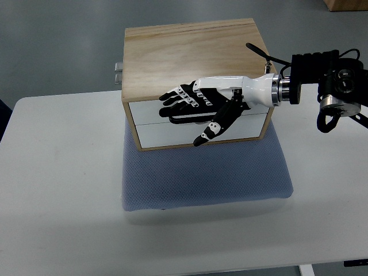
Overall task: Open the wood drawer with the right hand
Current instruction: 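Hook the right hand fingers around the upper drawer's black handle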
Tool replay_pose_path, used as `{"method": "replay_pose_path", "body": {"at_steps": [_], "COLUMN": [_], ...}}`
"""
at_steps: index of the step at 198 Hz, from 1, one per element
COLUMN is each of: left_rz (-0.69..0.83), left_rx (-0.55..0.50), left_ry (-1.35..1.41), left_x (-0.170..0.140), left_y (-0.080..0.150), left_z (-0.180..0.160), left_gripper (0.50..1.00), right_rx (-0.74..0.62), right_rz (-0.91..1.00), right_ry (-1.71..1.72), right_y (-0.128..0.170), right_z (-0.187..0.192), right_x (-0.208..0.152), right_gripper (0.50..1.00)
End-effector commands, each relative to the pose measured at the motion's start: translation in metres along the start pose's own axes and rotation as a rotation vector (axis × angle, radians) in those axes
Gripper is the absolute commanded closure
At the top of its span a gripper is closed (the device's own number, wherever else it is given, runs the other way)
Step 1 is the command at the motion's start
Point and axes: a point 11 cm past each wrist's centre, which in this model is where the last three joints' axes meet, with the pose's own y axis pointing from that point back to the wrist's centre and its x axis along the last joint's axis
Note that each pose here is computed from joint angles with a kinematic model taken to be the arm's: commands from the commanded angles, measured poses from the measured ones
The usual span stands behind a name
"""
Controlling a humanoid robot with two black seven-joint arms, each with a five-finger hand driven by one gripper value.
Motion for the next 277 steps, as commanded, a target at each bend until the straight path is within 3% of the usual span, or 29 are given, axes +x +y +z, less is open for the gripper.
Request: {"method": "replay_pose_path", "body": {"at_steps": [1, 277], "left_rz": [-0.001, 0.001], "left_rx": [0.001, 0.001], "left_ry": [0.001, 0.001], "left_x": [0.000, 0.000], "left_y": [0.000, 0.000], "left_z": [-0.001, -0.001], "left_gripper": [0.500, 0.500], "right_rx": [-0.004, -0.131], "right_rz": [0.025, 0.056], "right_ry": [-0.001, 0.036], "right_y": [0.000, 0.010], "right_z": [0.001, 0.038], "right_x": [0.002, 0.006], "right_gripper": [0.564, 0.562]}}
